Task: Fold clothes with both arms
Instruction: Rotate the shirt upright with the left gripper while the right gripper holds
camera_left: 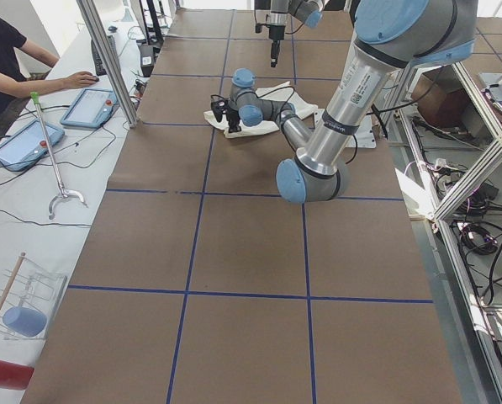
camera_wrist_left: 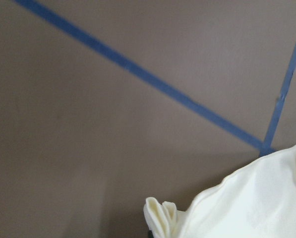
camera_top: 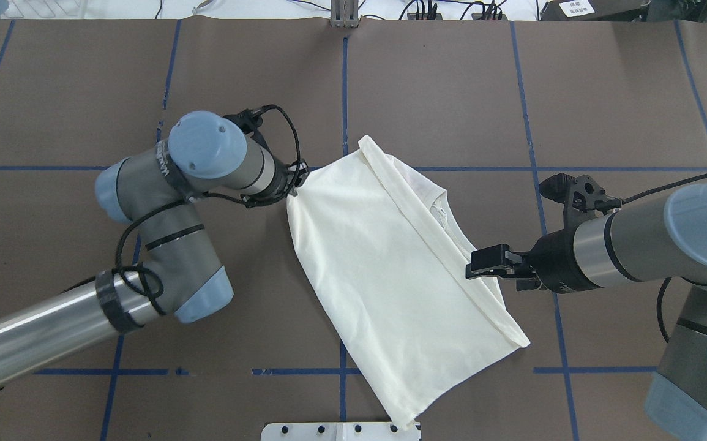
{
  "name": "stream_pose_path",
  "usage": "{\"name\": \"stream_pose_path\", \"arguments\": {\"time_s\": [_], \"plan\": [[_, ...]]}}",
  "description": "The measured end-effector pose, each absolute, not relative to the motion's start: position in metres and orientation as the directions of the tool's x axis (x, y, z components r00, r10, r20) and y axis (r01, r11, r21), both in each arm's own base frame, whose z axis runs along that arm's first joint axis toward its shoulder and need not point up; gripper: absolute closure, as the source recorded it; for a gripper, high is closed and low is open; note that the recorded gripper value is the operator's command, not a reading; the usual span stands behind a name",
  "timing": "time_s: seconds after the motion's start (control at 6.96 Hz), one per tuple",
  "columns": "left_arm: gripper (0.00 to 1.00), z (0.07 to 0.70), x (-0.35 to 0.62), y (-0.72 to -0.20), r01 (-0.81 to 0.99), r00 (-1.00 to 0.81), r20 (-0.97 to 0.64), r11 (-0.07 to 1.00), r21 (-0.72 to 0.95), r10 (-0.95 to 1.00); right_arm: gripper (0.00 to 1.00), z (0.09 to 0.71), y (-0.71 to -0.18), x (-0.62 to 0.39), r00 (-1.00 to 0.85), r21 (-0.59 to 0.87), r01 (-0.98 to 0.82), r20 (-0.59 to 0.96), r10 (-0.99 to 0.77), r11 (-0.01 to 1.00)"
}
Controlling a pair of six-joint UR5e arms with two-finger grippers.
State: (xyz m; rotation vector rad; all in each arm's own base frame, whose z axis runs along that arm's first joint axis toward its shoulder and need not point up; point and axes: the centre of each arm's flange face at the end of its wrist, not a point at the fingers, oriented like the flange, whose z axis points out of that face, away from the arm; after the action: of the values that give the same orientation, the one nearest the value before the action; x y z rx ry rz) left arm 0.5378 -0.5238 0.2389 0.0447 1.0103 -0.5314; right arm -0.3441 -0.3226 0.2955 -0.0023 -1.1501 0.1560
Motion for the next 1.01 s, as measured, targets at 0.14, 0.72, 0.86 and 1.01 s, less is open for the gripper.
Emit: {"name": "stream_pose_path", "arguments": {"time_s": [0.14,0.72,0.86,1.01], "plan": [[1.0,0.231,0.546,-0.576,0.478,0.439,-0.819,0.868,-0.136,-0.37,0.0,0.296,-0.326,-0.347,0.402,-0.073,-0.142,0.907,0.125,0.987],[1.0,0.226,0.577,-0.659,0.534,0.459,-0.872,0.837,0.119,-0.169,0.0,0.295,-0.339,-0.362,0.409,-0.05,-0.187,0.904,0.124,0.981],[0.29,0.223,0.58,-0.661,0.536,0.46,-0.874,0.834,0.129,-0.16,0.0,0.298,-0.34,-0.364,0.415,-0.052,-0.188,0.901,0.127,0.981],[0.0,0.225,0.582,-0.663,0.536,0.465,-0.871,0.833,0.133,-0.16,0.0,0.301,-0.341,-0.367,0.42,-0.053,-0.188,0.898,0.129,0.981]]}}
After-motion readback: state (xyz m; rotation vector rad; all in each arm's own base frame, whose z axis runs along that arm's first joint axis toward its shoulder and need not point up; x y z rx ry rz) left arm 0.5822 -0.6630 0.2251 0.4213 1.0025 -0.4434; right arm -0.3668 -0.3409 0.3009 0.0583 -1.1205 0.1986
